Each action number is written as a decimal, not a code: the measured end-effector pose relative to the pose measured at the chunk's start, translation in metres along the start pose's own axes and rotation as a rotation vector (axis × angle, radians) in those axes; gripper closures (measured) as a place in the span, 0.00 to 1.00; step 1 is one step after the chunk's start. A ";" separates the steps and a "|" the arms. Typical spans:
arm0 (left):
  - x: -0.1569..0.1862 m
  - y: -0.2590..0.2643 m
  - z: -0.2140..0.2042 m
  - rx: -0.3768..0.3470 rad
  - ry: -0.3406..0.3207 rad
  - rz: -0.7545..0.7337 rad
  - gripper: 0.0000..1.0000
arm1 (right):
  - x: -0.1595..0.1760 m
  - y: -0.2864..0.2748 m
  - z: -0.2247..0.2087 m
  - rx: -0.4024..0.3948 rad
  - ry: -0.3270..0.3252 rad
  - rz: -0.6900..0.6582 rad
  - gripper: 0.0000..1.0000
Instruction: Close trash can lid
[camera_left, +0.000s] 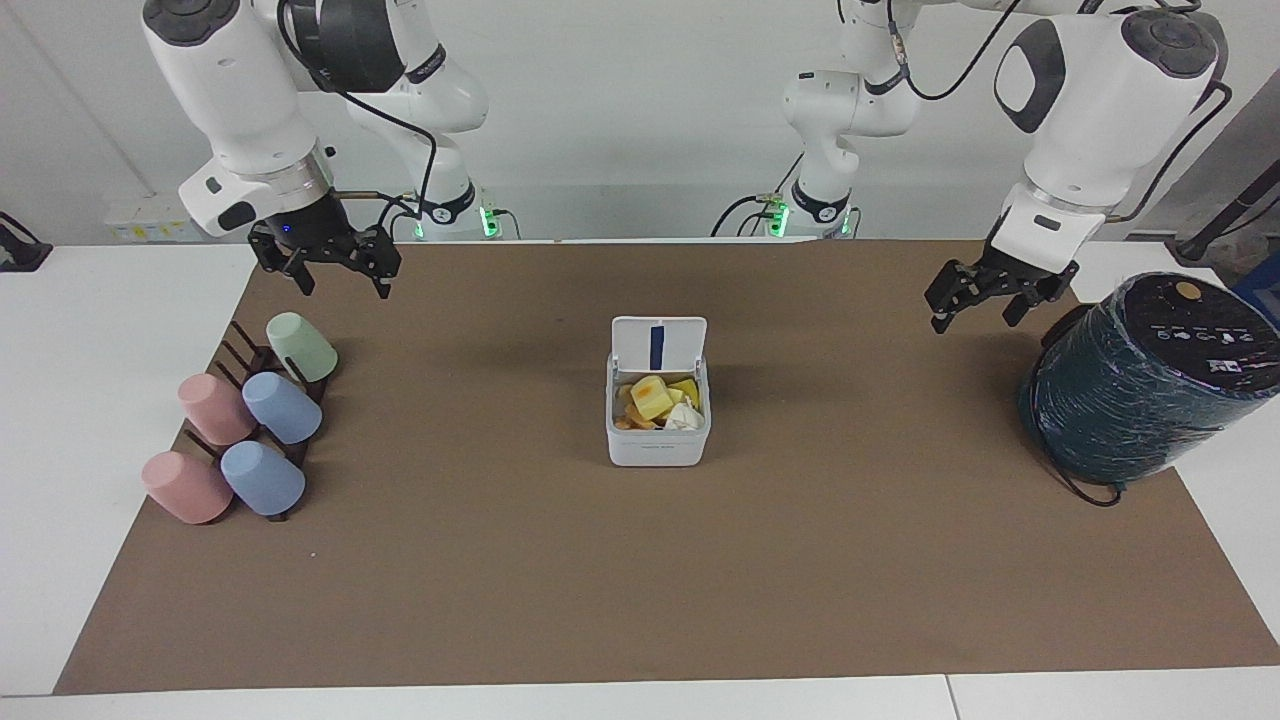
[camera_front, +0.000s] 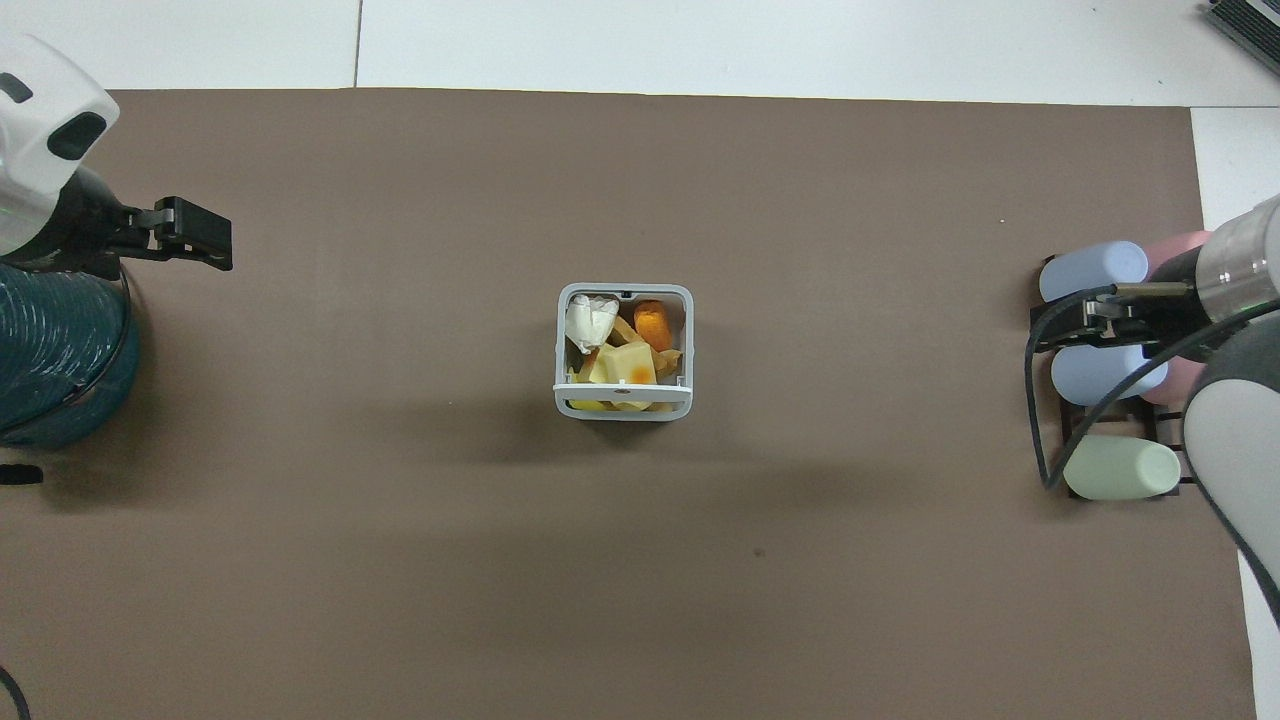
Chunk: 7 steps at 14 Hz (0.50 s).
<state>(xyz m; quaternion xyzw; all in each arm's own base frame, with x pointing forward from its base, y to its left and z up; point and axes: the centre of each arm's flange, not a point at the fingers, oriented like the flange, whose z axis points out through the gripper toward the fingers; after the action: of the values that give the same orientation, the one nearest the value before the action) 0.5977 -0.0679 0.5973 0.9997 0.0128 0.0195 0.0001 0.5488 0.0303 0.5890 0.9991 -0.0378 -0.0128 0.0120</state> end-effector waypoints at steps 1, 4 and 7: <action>0.000 0.000 0.000 0.000 0.000 0.000 0.00 | 0.000 0.000 0.000 0.000 0.000 0.000 0.00; 0.000 0.002 0.000 -0.001 0.000 0.003 0.00 | 0.000 0.000 0.000 0.000 0.000 0.000 0.00; 0.000 0.003 0.000 -0.001 0.000 0.006 0.00 | 0.000 0.000 0.000 0.000 0.000 0.000 0.00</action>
<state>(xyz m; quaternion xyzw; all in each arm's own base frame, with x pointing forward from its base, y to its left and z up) 0.5974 -0.0713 0.5969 0.9998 0.0098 0.0197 0.0007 0.5488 0.0303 0.5890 0.9991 -0.0378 -0.0128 0.0120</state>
